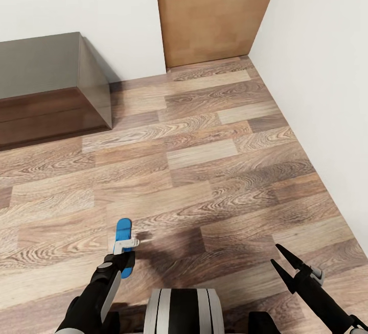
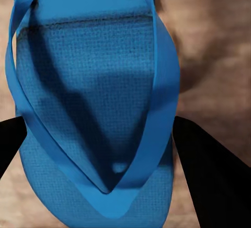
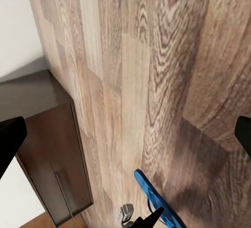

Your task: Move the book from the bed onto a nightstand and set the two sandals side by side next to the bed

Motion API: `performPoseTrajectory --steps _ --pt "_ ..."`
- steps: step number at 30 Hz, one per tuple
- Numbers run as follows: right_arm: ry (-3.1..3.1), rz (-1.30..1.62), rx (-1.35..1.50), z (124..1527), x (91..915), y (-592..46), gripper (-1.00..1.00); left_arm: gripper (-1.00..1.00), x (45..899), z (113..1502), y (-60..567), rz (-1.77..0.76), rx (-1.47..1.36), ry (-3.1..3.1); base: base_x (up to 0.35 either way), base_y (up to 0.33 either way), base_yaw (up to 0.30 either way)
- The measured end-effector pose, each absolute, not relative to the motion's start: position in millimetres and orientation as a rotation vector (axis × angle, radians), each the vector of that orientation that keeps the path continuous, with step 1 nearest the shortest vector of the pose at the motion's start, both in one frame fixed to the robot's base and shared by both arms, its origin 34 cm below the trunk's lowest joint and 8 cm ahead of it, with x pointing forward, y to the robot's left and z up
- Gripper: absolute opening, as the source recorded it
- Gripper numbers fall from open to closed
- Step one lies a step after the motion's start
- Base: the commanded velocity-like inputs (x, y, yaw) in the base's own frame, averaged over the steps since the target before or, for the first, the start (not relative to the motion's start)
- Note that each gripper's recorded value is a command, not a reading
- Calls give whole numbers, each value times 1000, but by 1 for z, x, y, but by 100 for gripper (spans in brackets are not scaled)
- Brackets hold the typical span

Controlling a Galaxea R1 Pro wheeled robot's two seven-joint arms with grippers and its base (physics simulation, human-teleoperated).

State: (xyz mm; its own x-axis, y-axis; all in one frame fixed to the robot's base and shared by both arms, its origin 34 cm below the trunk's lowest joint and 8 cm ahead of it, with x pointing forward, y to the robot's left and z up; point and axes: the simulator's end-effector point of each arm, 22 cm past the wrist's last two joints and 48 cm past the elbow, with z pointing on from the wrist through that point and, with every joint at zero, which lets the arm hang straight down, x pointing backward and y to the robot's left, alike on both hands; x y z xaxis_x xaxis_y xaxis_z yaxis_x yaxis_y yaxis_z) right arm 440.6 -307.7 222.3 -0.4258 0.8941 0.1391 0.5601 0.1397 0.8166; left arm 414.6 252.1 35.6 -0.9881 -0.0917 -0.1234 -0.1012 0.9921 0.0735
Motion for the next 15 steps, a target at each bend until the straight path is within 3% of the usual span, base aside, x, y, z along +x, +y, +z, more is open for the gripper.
performPoseTrajectory --steps 15 --pt "2000 1221 1344 246 456 -308 100 -100 441 58 252 114 -145 2957 0 0 0"
